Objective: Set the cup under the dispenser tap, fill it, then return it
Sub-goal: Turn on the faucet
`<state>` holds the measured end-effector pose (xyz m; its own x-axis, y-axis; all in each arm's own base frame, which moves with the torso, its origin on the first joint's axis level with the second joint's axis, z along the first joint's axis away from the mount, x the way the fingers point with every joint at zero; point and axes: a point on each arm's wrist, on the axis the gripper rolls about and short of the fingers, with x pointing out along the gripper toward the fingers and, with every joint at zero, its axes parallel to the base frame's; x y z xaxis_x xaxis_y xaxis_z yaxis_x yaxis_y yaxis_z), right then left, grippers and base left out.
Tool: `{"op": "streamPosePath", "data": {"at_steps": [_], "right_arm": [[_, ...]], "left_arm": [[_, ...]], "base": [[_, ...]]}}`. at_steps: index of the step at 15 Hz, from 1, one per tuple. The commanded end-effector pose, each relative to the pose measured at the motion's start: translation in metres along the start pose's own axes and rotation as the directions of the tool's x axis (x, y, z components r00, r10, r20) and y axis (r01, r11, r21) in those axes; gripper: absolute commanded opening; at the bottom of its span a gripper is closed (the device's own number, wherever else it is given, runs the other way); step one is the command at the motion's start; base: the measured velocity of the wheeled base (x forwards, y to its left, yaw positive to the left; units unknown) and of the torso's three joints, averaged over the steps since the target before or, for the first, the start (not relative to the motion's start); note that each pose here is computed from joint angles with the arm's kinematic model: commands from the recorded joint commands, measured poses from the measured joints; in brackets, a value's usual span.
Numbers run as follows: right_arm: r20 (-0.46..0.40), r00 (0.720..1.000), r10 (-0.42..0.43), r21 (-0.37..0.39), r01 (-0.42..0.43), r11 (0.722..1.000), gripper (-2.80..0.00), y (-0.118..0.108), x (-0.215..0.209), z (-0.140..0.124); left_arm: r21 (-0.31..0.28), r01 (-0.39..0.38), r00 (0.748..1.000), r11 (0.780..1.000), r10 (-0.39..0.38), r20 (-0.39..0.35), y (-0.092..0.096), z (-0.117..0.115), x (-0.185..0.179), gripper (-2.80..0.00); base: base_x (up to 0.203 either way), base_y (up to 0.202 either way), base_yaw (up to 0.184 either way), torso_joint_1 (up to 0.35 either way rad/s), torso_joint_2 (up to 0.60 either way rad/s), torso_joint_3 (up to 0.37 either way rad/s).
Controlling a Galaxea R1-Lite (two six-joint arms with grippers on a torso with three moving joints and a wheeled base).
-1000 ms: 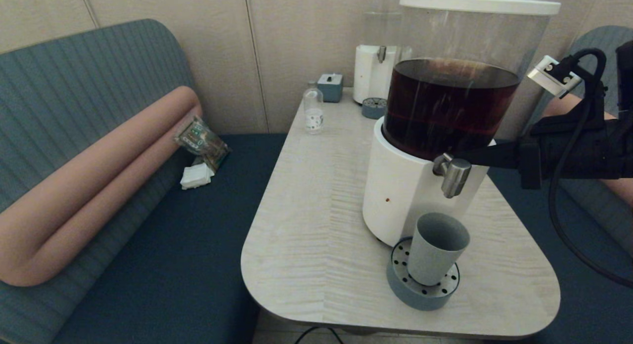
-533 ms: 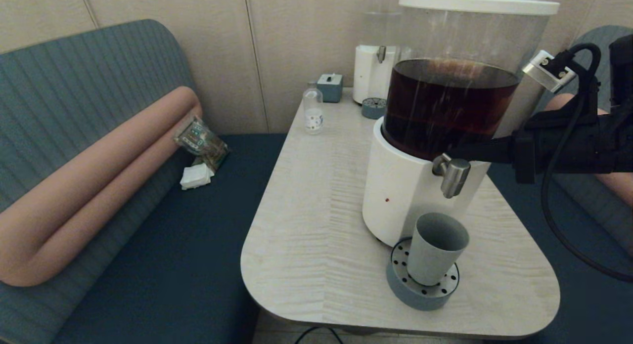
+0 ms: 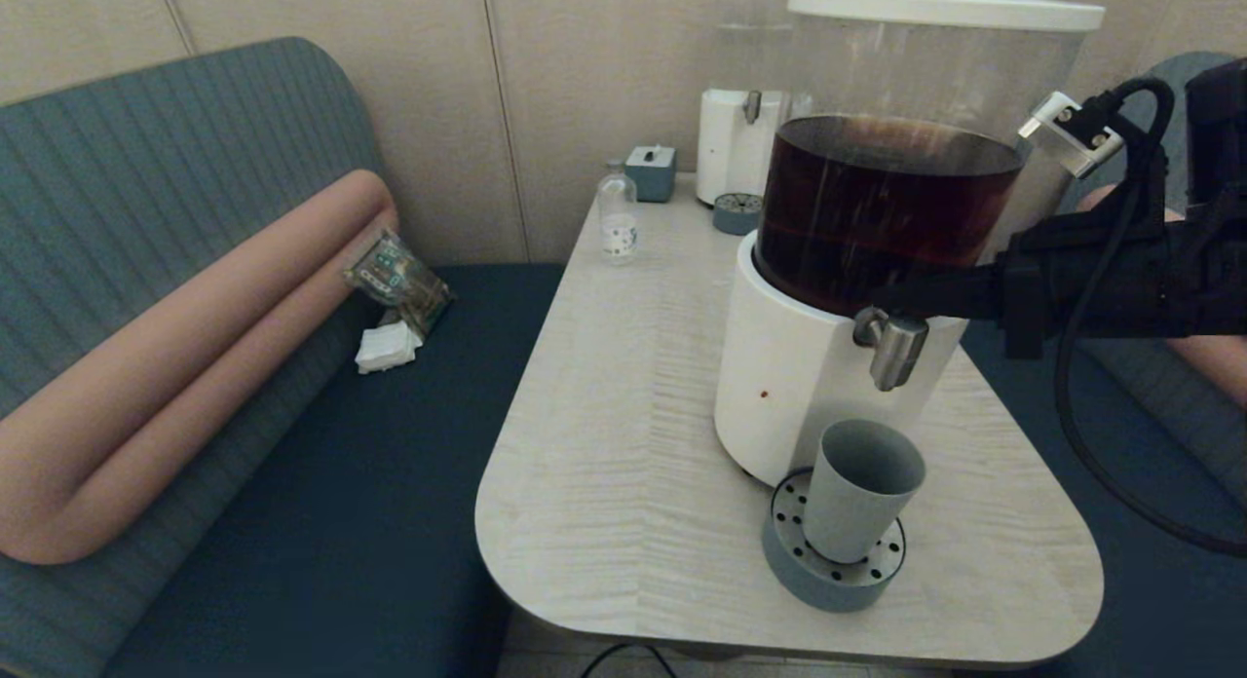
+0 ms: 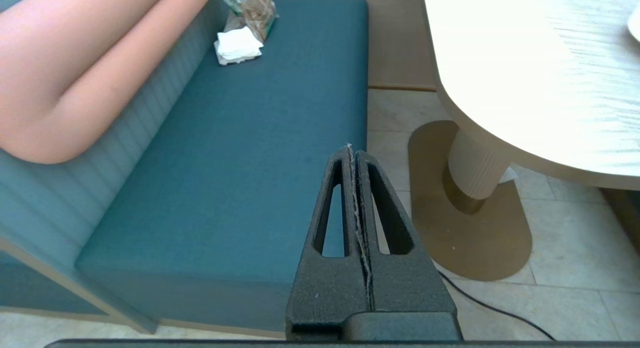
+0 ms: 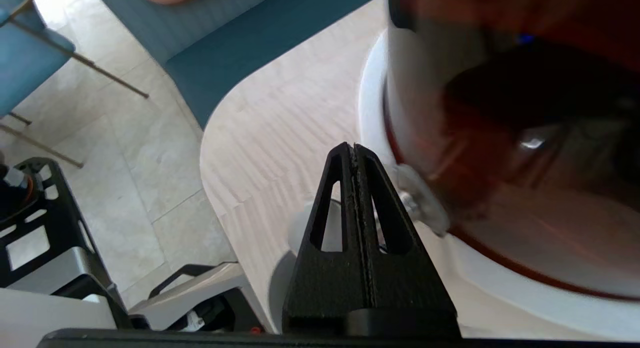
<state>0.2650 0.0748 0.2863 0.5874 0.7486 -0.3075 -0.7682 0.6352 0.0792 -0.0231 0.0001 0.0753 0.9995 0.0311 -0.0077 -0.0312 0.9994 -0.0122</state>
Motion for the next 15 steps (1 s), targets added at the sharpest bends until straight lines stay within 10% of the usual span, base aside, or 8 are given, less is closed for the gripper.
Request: {"op": "streamPosePath", "data": {"at_steps": [1,15], "right_arm": [[-0.003,1.0,0.002,0.002,-0.002,1.0,-2.8,-0.001,0.001,-0.001],[0.033,0.999,-0.017,-0.013,0.017,1.0,-2.8,0.01,-0.019,0.004]], "left_arm": [[0.0,-0.001,1.0,1.0,0.001,-0.001,0.0,0.0,0.0,-2.8],[-0.001,-0.001,1.0,1.0,0.001,-0.001,0.0,0.0,0.0,-2.8]], "base": [[0.0,0.0,0.0,0.0,0.0,0.0],[0.0,0.0,0.0,0.0,0.0,0.0]]}}
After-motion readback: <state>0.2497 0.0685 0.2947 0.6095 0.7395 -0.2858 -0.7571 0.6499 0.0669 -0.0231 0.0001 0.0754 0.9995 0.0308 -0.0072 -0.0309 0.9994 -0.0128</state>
